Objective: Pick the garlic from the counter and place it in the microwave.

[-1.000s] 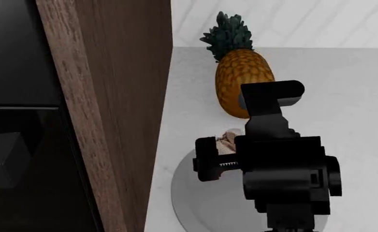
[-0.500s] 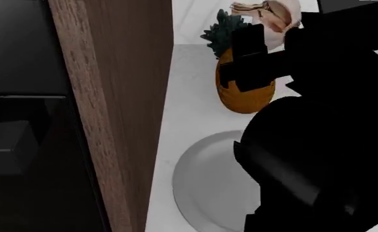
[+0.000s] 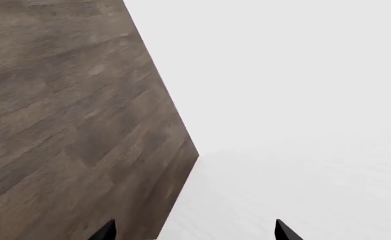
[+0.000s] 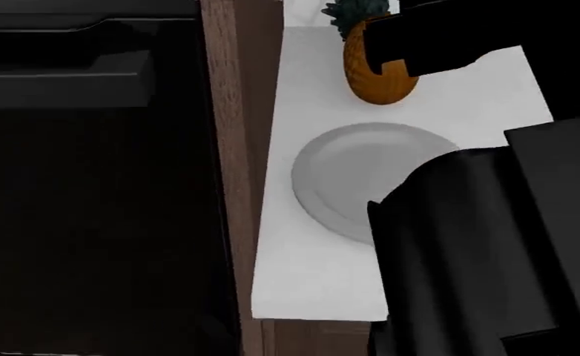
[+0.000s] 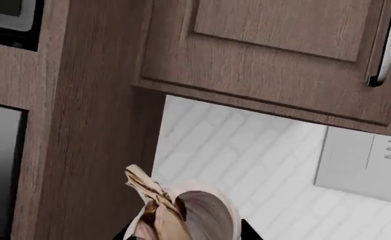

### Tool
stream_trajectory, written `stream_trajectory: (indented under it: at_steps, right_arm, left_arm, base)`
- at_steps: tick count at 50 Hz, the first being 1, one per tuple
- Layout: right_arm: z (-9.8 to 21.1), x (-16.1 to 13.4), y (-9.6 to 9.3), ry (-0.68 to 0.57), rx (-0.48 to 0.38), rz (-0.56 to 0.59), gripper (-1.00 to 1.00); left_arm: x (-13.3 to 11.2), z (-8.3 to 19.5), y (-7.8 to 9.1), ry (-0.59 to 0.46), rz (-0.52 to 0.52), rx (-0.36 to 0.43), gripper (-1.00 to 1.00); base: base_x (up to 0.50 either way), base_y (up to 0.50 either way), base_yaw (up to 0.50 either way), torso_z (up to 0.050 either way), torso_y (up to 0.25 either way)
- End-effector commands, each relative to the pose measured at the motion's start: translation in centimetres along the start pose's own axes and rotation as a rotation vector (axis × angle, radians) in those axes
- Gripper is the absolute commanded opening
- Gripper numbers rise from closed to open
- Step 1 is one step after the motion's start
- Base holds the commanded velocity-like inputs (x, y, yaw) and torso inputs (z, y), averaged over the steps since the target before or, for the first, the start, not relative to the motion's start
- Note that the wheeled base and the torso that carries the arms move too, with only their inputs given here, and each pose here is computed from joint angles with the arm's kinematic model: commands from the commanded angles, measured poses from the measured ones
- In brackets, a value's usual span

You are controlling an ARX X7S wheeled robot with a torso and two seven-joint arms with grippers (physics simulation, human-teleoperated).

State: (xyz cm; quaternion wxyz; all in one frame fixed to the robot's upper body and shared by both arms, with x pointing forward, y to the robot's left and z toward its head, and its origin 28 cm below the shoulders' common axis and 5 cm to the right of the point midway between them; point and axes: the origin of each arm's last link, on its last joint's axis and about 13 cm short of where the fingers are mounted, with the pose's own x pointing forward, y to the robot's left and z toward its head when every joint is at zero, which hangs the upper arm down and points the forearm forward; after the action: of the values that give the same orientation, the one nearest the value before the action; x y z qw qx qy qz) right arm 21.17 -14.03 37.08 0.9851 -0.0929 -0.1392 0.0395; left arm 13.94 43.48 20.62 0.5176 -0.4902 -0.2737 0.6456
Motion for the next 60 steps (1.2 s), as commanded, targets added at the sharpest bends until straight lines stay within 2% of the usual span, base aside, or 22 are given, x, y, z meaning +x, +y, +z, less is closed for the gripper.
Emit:
stream_trajectory:
  at_steps: [1,16,27,37,49,50,51,60]
  right_arm:
    - [1.8,-0.6,0.3,-0.081,-0.035,-0.003,-1.0]
    - [7.4,-0.8,0.0,-0.233,-0.108,0.051,-1.0]
    - [12.2,-1.9,0.3,-0.352,-0.195,0.053,-1.0]
    - [15.1,0.0,1.1,-0.387,-0.212,0.04,-1.0]
    - [17.8,1.2,2.7,-0.394,-0.236,0.051,-1.0]
    - [20.1,1.8,3.0,-0.394,-0.258,0.018,-1.0]
    - [20.5,2.2,3.5,-0.394,-0.258,0.045,-1.0]
    - [20.9,3.4,4.3,-0.379,-0.291,0.055,-1.0]
  left_arm:
    - [-0.1,-0.1,0.0,-0.032,0.028,0.051,1.0]
    - [-0.1,-0.2,0.0,-0.021,0.012,0.051,1.0]
    - [-0.1,-0.3,-0.1,-0.019,0.0,0.064,1.0]
    - [-0.1,-0.2,-0.1,-0.016,-0.002,0.062,1.0]
    - [-0.1,-0.2,0.0,-0.013,0.002,0.064,1.0]
    - [-0.1,-0.4,0.0,-0.015,-0.003,0.092,1.0]
    - [-0.1,-0.4,0.0,-0.016,-0.004,0.094,1.0]
    - [-0.1,-0.5,-0.1,-0.019,-0.005,0.106,1.0]
  base:
    - [-0.5,0.33,0.0,0.0,0.0]
    - [-0.38,0.47,0.0,0.0,0.0]
    - [-0.34,0.5,0.0,0.0,0.0]
    - [-0.21,0.41,0.0,0.0,0.0]
    - [0.0,0.03,0.0,0.0,0.0]
    - [0.2,0.04,0.0,0.0,0.0]
    - [0.2,0.04,0.0,0.0,0.0]
    - [0.24,0.04,0.0,0.0,0.0]
